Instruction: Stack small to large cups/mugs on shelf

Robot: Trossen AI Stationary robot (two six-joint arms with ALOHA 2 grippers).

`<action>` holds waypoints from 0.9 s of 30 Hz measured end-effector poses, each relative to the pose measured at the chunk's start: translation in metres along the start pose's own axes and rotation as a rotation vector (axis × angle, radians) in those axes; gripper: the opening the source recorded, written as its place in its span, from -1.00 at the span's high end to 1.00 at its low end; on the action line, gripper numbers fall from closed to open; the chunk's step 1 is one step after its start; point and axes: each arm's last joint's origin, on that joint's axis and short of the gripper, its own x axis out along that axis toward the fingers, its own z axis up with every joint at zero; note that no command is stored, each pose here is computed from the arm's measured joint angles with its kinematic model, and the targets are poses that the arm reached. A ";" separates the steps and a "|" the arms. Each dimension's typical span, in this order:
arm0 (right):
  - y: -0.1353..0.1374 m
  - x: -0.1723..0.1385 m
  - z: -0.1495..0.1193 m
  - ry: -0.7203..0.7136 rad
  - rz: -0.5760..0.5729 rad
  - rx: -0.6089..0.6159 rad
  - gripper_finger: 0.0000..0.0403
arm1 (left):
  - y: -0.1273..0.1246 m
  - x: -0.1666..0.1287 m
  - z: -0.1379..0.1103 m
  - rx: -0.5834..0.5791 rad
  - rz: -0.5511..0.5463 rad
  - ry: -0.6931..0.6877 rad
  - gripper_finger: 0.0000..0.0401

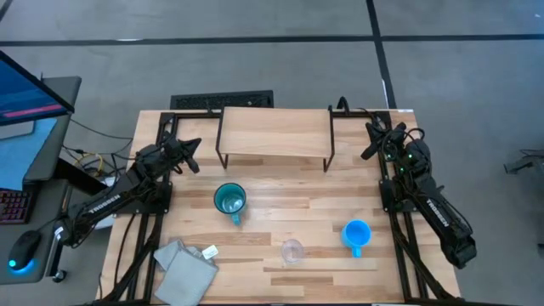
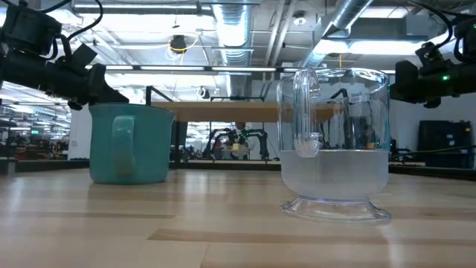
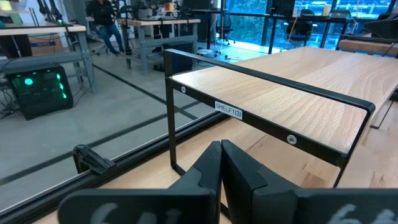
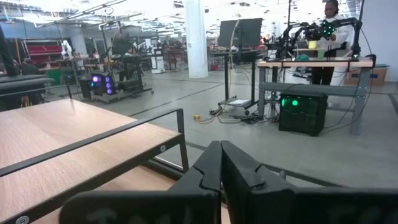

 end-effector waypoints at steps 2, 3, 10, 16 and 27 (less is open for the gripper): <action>0.000 0.000 0.000 0.000 0.000 0.000 0.86 | 0.000 0.000 0.000 0.000 -0.001 0.000 1.00; 0.000 0.000 0.000 0.000 0.000 0.000 0.86 | 0.000 0.000 0.000 0.000 0.000 0.000 1.00; 0.000 0.000 0.000 0.000 0.000 0.000 0.86 | 0.000 0.000 0.000 -0.016 -0.004 0.000 1.00; 0.000 0.000 0.000 -0.002 0.001 0.010 0.86 | 0.000 0.000 0.000 -0.041 -0.003 0.000 1.00; 0.012 -0.007 0.037 -0.280 0.285 0.095 0.86 | 0.000 0.000 0.000 -0.029 -0.002 0.000 1.00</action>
